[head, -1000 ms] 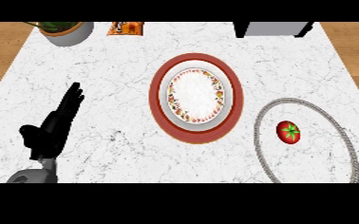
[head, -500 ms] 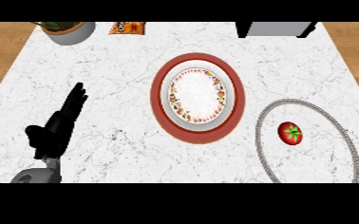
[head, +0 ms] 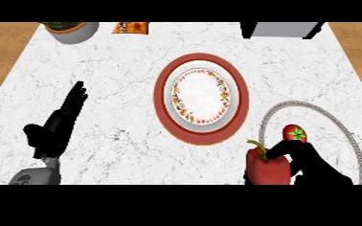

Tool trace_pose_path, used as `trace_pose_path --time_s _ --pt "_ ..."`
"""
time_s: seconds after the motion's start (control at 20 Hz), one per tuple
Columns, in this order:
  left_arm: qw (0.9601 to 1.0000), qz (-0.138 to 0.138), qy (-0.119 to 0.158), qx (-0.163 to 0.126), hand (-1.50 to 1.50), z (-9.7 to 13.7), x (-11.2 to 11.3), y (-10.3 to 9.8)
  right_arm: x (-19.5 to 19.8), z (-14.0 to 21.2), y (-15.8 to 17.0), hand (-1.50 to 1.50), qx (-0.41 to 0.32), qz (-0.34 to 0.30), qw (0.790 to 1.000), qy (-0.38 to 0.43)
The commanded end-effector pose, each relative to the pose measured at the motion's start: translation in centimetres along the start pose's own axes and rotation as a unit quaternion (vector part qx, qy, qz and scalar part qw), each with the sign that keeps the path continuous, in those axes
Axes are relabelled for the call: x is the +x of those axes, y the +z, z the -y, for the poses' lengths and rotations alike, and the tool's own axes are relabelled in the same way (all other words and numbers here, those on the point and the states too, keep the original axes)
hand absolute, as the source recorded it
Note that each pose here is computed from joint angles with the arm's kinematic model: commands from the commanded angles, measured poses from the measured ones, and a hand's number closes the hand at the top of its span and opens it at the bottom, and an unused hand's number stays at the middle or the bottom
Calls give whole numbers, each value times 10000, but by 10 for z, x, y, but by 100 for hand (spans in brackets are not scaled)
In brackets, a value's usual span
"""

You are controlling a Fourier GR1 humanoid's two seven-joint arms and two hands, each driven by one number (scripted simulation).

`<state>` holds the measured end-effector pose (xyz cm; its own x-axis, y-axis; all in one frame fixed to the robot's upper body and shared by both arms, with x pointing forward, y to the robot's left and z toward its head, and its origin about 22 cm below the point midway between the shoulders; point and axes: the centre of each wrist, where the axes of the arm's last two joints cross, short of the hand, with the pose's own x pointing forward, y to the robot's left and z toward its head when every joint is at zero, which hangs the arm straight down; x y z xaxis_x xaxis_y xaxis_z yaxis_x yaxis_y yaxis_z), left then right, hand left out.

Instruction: Pick the bell pepper from the placemat and place it in the plate

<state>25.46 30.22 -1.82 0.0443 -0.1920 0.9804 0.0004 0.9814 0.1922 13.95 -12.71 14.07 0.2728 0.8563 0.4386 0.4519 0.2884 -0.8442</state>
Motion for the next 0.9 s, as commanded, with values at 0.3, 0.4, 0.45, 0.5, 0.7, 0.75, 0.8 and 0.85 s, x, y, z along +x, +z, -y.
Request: trace_pose_path --time_s 0.3,0.4,0.45,0.5,0.7,0.75,0.8,0.85 --pt "9999 23 64 -84 0 0 7 7 58 -71 -61 150 549 15 9971 -517" --pt "10000 86 -3 10 0 13 -7 4 62 -79 -86 150 510 126 9975 -475" --pt "9999 25 8 -119 0 -11 0 -2 69 -89 -98 150 543 115 9975 -443" --pt "10000 20 -56 7 0 -8 -9 -7 81 -108 -85 150 530 58 9980 -353" --pt "9999 -50 24 -120 0 3 5 -14 95 -134 -89 150 673 -26 9969 -397" --pt "9999 47 -12 -90 0 -7 -1 -2 94 -137 -103 150 710 -37 9966 -415" --pt "9998 57 -19 -197 0 10 -7 1 90 -132 -110 150 383 -285 9943 -952" --pt "9997 128 84 -216 0 17 3 -4 81 -134 -109 150 251 -545 9903 -1253"
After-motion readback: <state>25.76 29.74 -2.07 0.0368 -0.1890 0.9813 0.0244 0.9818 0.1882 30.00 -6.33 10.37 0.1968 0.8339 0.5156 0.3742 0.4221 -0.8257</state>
